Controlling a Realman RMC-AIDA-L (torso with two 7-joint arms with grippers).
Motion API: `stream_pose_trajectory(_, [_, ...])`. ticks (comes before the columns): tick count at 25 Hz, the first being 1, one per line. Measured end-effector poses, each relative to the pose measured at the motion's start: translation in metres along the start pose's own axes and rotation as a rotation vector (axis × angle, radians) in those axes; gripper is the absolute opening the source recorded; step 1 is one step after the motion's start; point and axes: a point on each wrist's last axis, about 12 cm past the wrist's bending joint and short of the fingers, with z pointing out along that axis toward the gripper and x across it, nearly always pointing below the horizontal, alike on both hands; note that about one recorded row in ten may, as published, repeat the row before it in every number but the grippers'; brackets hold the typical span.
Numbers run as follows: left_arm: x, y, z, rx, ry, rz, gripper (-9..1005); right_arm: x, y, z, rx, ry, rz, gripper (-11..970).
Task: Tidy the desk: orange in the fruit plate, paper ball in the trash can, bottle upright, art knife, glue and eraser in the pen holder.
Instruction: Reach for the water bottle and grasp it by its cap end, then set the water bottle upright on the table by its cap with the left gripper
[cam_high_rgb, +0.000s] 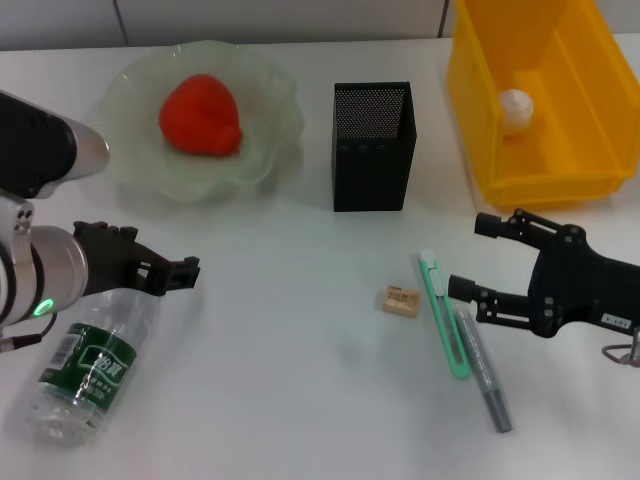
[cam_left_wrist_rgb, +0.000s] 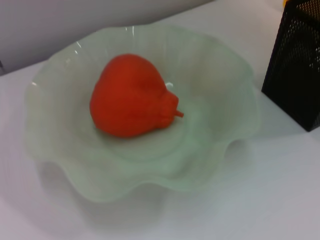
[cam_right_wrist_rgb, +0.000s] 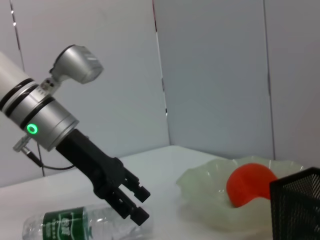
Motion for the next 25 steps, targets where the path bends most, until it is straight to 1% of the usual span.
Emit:
stream_pose_trajectory(2, [0.000,0.000,0.002,0.001,0.006,0.001,803,0.001,0.000,0.001,-0.007,0.007,0.001,831])
stream_pose_trajectory(3, [0.002,0.002,0.008,0.002,0.025,0.001,801,0.001,0.001,0.002,-0.010,0.009,0.003,831])
stream_pose_trajectory(5, [0.002,0.004,0.011,0.001,0.036,0.000,796,0.002,0.001,0.005,-0.017,0.009,0.012,831])
stream_pose_trajectory(7, [0.002,0.006,0.013,-0.004,0.043,-0.004,791,0.003,0.001,0.006,-0.020,0.010,0.019,831])
stream_pose_trajectory(8, [0.003,0.010,0.016,-0.008,0.055,-0.015,789,0.004,0.001,0.006,-0.021,0.010,0.022,831])
stream_pose_trajectory(12, [0.003,0.011,0.017,-0.007,0.067,-0.017,779,0.004,0.001,0.006,-0.021,0.012,0.026,830])
stream_pose_trajectory(17, [0.002,0.015,0.018,-0.001,0.123,-0.017,671,0.005,0.002,0.005,-0.021,0.014,0.033,830])
stream_pose_trajectory(25, [0.000,0.015,0.017,0.000,0.120,0.018,491,0.005,0.002,0.004,-0.018,0.010,0.046,830])
